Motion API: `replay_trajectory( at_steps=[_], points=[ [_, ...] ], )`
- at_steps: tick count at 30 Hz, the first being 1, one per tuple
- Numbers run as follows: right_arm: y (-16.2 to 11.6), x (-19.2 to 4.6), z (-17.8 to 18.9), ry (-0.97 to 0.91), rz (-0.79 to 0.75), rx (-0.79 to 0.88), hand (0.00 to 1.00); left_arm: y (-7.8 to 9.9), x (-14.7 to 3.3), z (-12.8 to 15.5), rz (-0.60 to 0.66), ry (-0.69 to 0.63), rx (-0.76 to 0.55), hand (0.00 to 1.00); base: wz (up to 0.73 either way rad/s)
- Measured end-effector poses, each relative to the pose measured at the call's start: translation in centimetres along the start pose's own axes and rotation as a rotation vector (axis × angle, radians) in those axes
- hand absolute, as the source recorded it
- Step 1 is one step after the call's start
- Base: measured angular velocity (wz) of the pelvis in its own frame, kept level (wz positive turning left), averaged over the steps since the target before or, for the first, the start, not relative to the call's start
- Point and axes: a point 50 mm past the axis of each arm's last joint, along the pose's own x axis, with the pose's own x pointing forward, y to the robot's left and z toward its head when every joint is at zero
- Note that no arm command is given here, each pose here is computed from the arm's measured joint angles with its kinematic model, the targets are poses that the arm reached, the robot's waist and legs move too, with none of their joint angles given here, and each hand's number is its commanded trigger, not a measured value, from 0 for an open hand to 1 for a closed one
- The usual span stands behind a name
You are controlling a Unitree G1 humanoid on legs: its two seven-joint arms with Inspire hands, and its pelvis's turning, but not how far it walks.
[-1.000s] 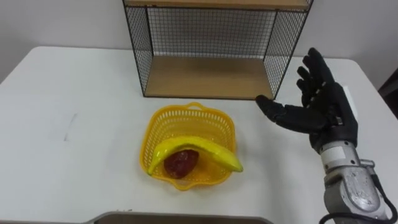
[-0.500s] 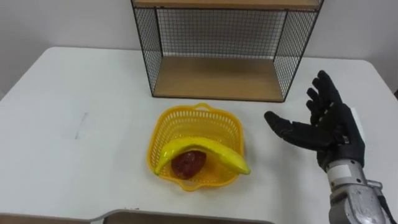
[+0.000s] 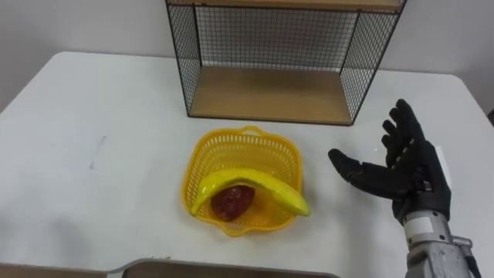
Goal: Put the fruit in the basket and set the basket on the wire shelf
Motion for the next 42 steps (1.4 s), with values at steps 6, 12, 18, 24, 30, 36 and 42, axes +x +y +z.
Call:
replay_trajectory(
  at_steps=[6, 12, 18, 24, 30, 36, 42],
  points=[
    [1.0, -0.1, -0.8, 0.011, 0.082, -0.006, 0.00, -3.6, -3.5, 0.1, -0.368, 0.025, -0.062, 0.00, 0.03],
    [1.3, -0.4, -2.0, 0.031, 0.111, 0.007, 0.00, -5.2, -6.2, -1.1, -0.648, 0.097, -0.059, 0.00, -0.02],
    [1.7, -0.4, -2.7, 0.041, 0.137, 0.024, 0.00, -6.3, -8.4, -1.7, -0.883, 0.192, -0.110, 0.00, 0.00],
    [2.0, -0.6, -3.1, 0.062, 0.164, 0.069, 0.00, -6.4, -9.0, -2.2, -0.981, 0.271, -0.160, 0.00, -0.09],
    [2.7, -0.7, -3.3, 0.077, 0.198, 0.220, 0.00, -6.5, -10.3, -3.3, -1.063, 0.371, -0.194, 0.00, -0.02],
    [2.7, -0.8, -3.7, 0.094, 0.206, 0.295, 0.00, -6.3, -10.5, -3.8, -1.088, 0.387, -0.213, 0.00, -0.07],
    [3.1, -0.9, -3.7, 0.096, 0.227, 0.329, 0.00, -6.1, -10.3, -4.2, -1.095, 0.404, -0.217, 0.00, -0.03]
  ],
)
